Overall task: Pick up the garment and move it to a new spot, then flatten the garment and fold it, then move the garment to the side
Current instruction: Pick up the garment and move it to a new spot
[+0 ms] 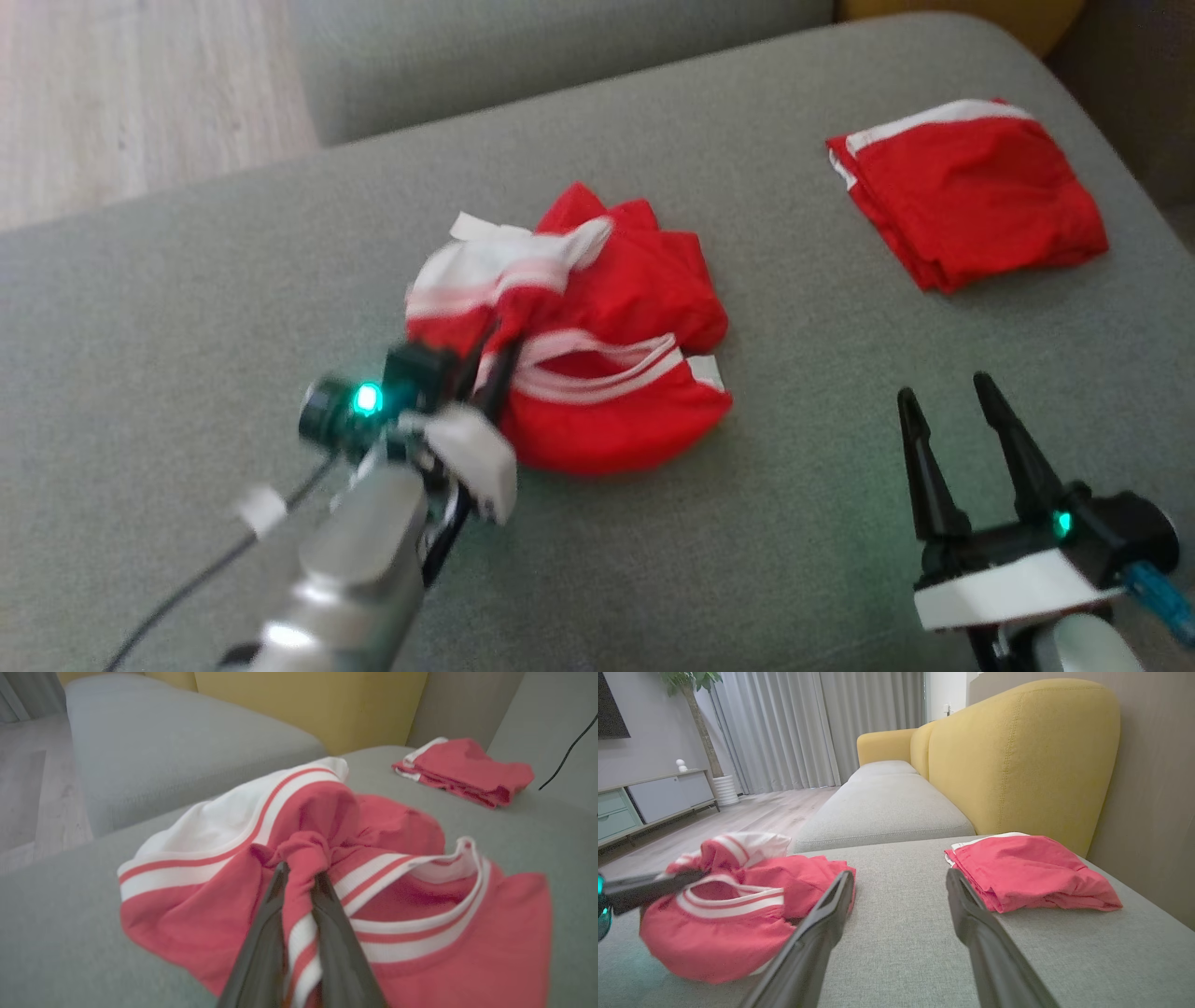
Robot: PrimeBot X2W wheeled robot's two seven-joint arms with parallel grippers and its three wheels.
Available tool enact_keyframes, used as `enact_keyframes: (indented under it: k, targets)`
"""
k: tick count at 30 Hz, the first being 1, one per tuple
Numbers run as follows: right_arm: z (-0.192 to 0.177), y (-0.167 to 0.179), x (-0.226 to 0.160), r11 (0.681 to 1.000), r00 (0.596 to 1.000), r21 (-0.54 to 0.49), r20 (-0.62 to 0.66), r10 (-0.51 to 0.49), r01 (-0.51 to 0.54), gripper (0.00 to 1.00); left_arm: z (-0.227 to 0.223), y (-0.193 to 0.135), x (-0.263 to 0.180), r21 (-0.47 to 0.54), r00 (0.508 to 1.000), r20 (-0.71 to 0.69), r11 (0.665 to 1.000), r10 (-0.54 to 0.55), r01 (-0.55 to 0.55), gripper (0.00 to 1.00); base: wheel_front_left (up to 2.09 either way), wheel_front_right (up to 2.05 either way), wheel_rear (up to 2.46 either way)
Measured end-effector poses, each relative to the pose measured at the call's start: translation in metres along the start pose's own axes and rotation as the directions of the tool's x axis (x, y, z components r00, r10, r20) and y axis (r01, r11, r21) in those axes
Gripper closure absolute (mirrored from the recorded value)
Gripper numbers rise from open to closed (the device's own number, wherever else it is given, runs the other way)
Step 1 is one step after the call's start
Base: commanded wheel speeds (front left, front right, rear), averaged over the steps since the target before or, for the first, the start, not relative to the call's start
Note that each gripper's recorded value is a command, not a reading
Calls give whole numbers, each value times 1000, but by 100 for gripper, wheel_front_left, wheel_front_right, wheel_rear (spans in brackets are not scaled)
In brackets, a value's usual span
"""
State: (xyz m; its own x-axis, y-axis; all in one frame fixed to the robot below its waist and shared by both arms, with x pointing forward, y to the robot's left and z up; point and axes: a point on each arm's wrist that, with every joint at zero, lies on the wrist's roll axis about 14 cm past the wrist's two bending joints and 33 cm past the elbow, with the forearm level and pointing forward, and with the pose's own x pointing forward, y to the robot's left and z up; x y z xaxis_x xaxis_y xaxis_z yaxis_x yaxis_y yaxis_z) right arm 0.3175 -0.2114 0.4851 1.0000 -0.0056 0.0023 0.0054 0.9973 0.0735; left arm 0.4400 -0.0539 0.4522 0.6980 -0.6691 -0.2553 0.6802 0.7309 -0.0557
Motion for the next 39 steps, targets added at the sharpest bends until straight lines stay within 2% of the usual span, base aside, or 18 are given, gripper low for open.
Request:
enact_keyframes:
  k: [1,3,4,5,10,15,21,22,27,30,34,39]
  targets:
    - [-1,0,6,1000,1000,-2,-4,1,-1,0,-32,-1,-5,-32,998,-55,999,10,-11,100,0,0,0]
    - [-3,0,11,1000,1000,1,-11,1,-1,0,-48,1,-7,-57,997,-74,998,30,-34,100,0,0,0]
    - [-5,0,12,1000,1000,2,-17,3,-3,0,-50,3,-8,-60,997,-72,997,42,-46,66,0,0,0]
    - [-7,1,13,1000,1000,3,-24,6,-6,0,-49,5,-9,-68,996,-66,996,61,-65,0,0,0,0]
    - [-10,18,20,998,998,23,-25,59,-59,0,-17,11,-27,-119,986,63,982,155,-147,0,0,0,0]
    - [-10,36,17,993,994,44,-17,108,-108,0,-10,21,-69,-183,948,126,946,294,-269,0,0,0,0]
    - [0,51,21,988,989,60,20,144,-144,0,-3,42,-136,-267,854,211,868,476,-418,0,0,0,0]
    - [0,51,21,988,989,60,20,144,-144,0,-3,42,-136,-267,854,211,868,476,-418,0,0,0,0]
    - [-4,66,10,981,984,75,11,180,-181,0,-1,52,-196,-298,755,274,799,595,-522,0,0,0,0]
    - [-8,70,1,978,981,77,1,193,-193,0,-1,48,-226,-298,708,303,769,638,-565,0,0,0,0]
    - [-15,71,-10,977,980,76,-23,199,-197,0,-15,39,-252,-284,682,293,742,670,-607,0,0,0,0]
    - [-15,77,-13,974,977,82,-20,214,-212,0,-26,31,-262,-239,691,283,746,666,-621,0,0,0,0]
